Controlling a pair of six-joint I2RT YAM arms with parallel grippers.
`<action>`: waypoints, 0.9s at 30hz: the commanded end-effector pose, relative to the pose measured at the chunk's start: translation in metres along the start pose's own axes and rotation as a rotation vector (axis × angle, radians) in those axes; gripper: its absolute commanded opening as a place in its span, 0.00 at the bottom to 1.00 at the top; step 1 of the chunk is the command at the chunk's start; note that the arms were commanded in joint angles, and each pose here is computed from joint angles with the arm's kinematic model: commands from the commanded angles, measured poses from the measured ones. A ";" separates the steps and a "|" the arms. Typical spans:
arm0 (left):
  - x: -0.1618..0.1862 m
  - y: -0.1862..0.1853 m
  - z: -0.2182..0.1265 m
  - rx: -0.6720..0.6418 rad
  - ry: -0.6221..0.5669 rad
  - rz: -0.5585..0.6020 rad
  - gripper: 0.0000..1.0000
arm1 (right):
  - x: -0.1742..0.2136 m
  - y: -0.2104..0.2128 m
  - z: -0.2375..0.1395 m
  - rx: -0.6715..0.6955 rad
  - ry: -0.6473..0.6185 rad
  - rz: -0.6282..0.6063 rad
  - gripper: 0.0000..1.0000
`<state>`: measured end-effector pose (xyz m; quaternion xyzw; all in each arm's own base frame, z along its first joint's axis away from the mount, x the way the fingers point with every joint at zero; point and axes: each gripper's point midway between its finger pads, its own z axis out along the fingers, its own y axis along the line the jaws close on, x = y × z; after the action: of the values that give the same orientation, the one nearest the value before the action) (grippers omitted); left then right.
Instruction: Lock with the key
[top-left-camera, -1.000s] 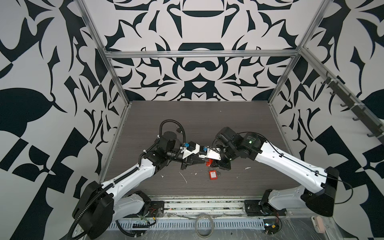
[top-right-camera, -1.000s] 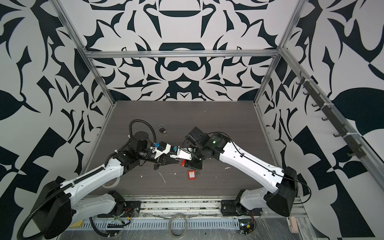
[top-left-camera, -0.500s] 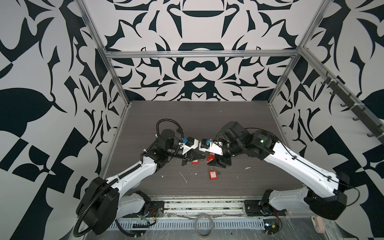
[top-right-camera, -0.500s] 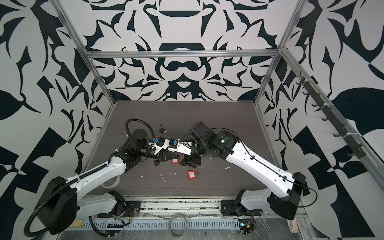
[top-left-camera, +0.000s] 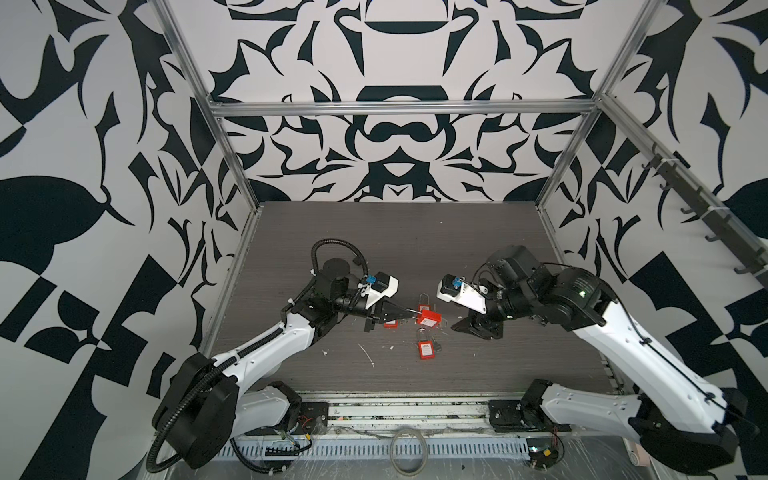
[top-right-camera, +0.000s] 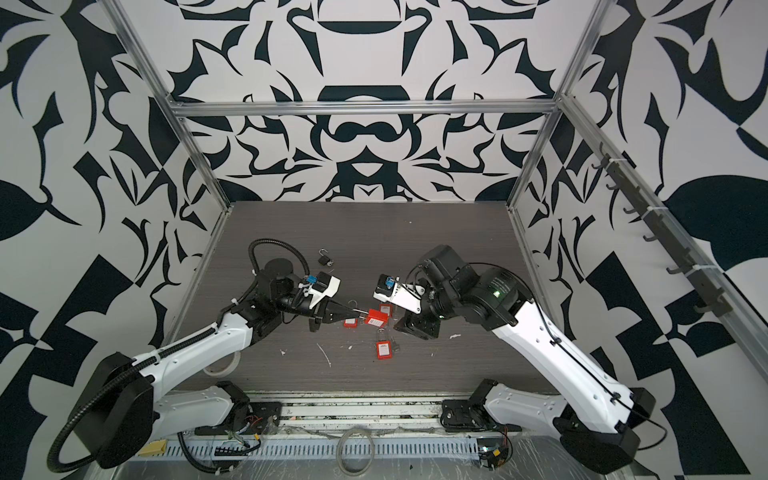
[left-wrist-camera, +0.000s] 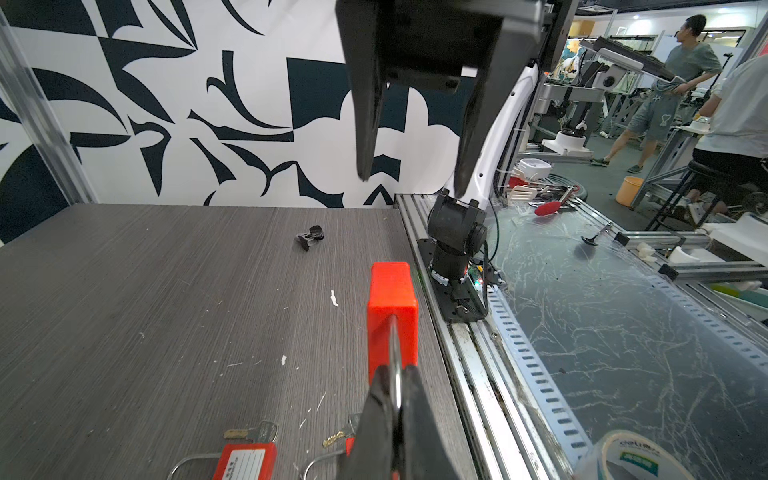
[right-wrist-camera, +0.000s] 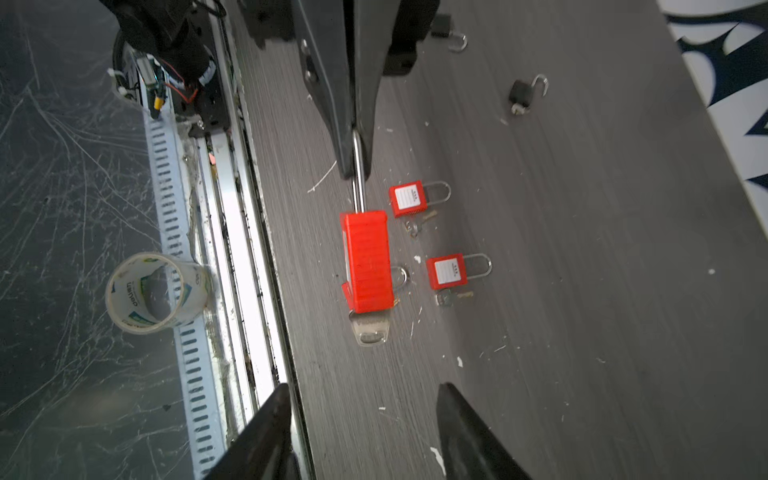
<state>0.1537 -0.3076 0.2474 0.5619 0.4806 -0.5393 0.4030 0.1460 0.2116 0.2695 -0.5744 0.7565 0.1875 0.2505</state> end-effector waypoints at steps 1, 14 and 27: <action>-0.007 -0.009 0.002 0.017 -0.017 0.023 0.00 | 0.007 0.004 0.013 -0.059 0.030 0.022 0.57; -0.012 -0.016 0.006 0.018 -0.019 0.034 0.00 | 0.017 -0.013 0.053 -0.043 0.093 0.010 0.49; -0.015 -0.015 0.005 -0.005 -0.026 0.029 0.00 | 0.027 -0.010 0.041 0.018 0.034 -0.026 0.56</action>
<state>0.1445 -0.3134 0.2570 0.5577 0.4806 -0.5395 0.4087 0.1665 0.2200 0.2060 -0.5800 0.7624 0.1635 0.2359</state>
